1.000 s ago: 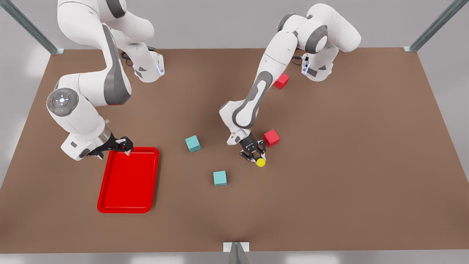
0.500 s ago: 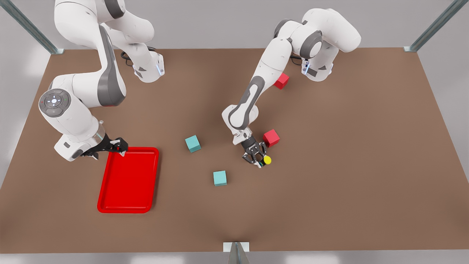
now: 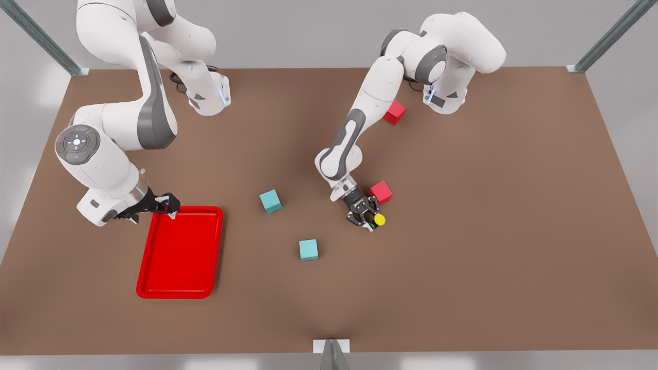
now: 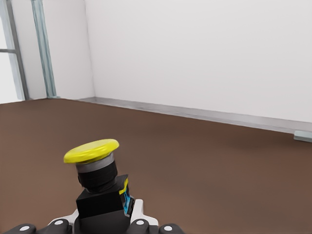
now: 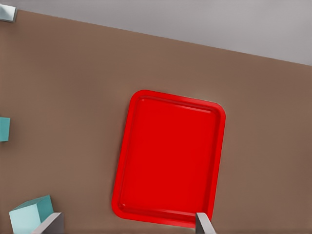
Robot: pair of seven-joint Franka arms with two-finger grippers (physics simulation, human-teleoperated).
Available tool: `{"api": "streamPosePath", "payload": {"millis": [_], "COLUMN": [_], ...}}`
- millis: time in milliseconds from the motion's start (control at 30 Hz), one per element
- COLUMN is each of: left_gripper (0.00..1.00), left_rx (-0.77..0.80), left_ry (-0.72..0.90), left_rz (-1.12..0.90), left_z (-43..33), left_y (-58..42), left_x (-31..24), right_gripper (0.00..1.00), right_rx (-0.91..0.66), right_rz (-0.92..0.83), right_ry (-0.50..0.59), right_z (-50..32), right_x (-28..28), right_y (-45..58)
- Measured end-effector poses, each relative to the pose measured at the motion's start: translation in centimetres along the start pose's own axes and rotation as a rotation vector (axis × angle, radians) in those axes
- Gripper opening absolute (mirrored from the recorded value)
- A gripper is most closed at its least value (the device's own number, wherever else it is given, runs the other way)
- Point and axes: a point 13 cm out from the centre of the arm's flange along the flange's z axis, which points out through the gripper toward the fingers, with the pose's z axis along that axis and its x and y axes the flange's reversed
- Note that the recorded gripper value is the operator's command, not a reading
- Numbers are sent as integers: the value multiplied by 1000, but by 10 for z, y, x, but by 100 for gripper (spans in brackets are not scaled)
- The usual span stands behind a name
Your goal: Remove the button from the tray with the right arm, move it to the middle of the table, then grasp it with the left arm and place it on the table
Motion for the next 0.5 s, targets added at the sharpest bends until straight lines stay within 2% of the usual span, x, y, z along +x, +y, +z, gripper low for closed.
{"api": "streamPosePath", "payload": {"millis": [33,500], "left_gripper": [100,100], "left_rx": [-1,-11], "left_ry": [-3,-4], "left_rz": [4,15], "left_z": [0,-6], "left_y": [0,-1], "left_x": [-1,-7], "right_gripper": [100,100], "right_rx": [0,1], "right_rz": [0,-1], "right_ry": [0,-1], "right_z": [0,0], "right_x": [0,0], "right_y": [0,0]}}
